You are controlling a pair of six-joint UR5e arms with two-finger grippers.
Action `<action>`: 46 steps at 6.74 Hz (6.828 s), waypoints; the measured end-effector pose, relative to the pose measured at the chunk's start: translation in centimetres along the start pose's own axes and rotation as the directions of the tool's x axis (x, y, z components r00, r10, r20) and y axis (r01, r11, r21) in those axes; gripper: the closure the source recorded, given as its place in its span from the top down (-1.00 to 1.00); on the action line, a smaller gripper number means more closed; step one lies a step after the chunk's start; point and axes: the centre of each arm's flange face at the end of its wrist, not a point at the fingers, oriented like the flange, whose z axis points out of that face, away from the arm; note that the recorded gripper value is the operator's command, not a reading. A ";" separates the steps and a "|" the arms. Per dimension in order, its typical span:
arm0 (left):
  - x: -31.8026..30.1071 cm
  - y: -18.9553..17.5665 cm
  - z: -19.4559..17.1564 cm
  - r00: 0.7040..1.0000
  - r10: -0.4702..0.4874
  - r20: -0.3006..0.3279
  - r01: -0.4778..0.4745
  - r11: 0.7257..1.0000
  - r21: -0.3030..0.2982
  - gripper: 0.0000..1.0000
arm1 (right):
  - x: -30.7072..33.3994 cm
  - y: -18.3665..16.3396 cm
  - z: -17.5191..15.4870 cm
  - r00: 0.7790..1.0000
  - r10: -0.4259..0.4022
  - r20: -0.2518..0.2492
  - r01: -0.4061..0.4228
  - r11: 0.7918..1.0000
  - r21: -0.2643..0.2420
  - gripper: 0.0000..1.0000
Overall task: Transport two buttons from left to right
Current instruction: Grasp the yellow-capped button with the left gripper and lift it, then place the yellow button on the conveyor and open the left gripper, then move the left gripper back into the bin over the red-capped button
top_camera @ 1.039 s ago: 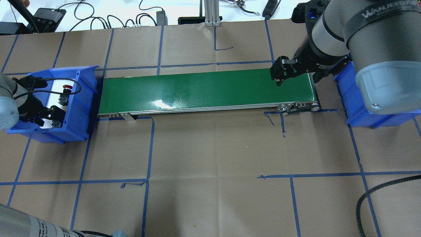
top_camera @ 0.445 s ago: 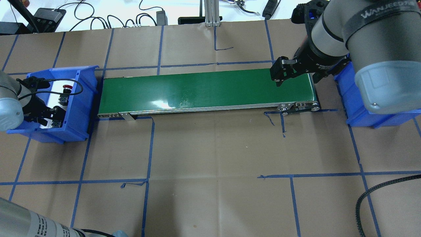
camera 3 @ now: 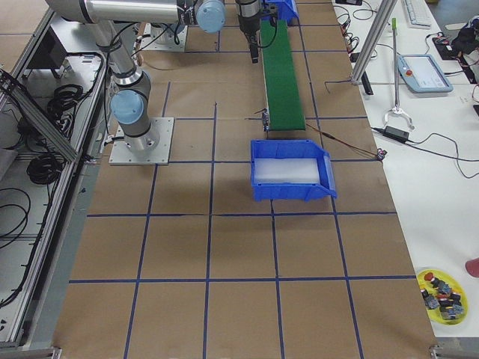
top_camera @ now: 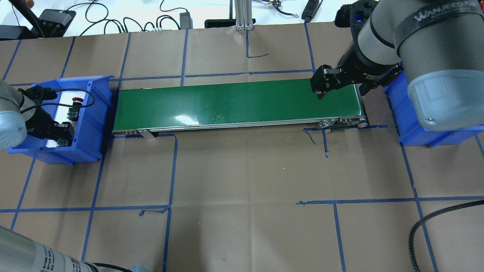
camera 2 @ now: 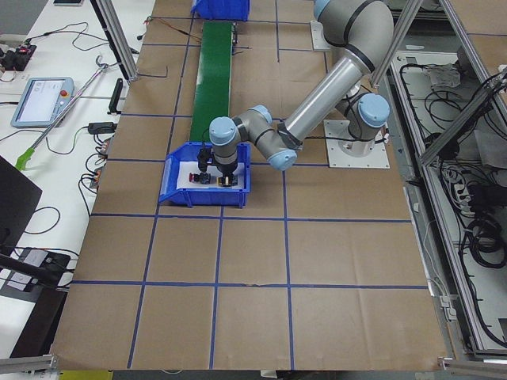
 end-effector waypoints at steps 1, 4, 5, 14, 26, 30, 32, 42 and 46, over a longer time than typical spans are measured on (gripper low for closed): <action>-0.2 -0.3 -0.8 1.000 0.000 0.007 0.000 1.000 0.013 -0.79 | 0.0 0.0 0.0 1.000 0.000 0.000 0.000 1.000 0.000 1.00; -1.3 -2.6 -8.1 1.000 0.008 0.031 -0.009 0.999 0.053 -0.79 | 0.0 0.0 0.0 1.000 -0.001 -0.001 0.001 1.000 0.001 1.00; -0.8 -3.3 -11.0 0.999 0.021 0.031 -0.022 0.998 0.051 -0.80 | 0.0 0.0 0.0 1.000 -0.002 0.000 0.002 1.000 0.001 1.00; 27.6 -9.6 -12.7 0.998 0.058 0.008 -0.058 0.998 0.023 -0.79 | 0.1 0.0 0.0 1.000 0.000 0.000 0.000 1.000 0.001 1.00; 30.8 -8.2 -13.8 1.000 -0.004 0.007 0.003 0.998 0.058 0.99 | 0.1 -0.1 0.3 1.000 0.000 -0.001 0.000 1.000 -0.006 1.00; 25.0 -9.0 -21.2 1.000 0.001 0.013 -0.002 0.998 0.056 0.99 | 0.1 -0.1 0.3 1.000 0.000 -0.001 0.000 1.000 -0.006 1.00; 17.3 -9.1 -21.2 1.000 -0.010 0.022 0.009 0.999 0.051 0.99 | 0.1 -0.1 0.2 1.000 0.001 -0.001 -0.001 1.000 -0.005 1.00; 0.6 -9.7 -9.2 1.000 0.022 0.012 -0.022 0.999 0.023 0.99 | 0.1 0.0 0.3 1.000 0.001 -0.001 -0.001 1.000 -0.006 1.00; 0.8 -10.0 -2.0 0.999 0.025 0.024 -0.026 0.999 0.042 0.99 | 0.1 0.0 0.3 1.000 0.001 -0.001 -0.001 1.000 -0.006 1.00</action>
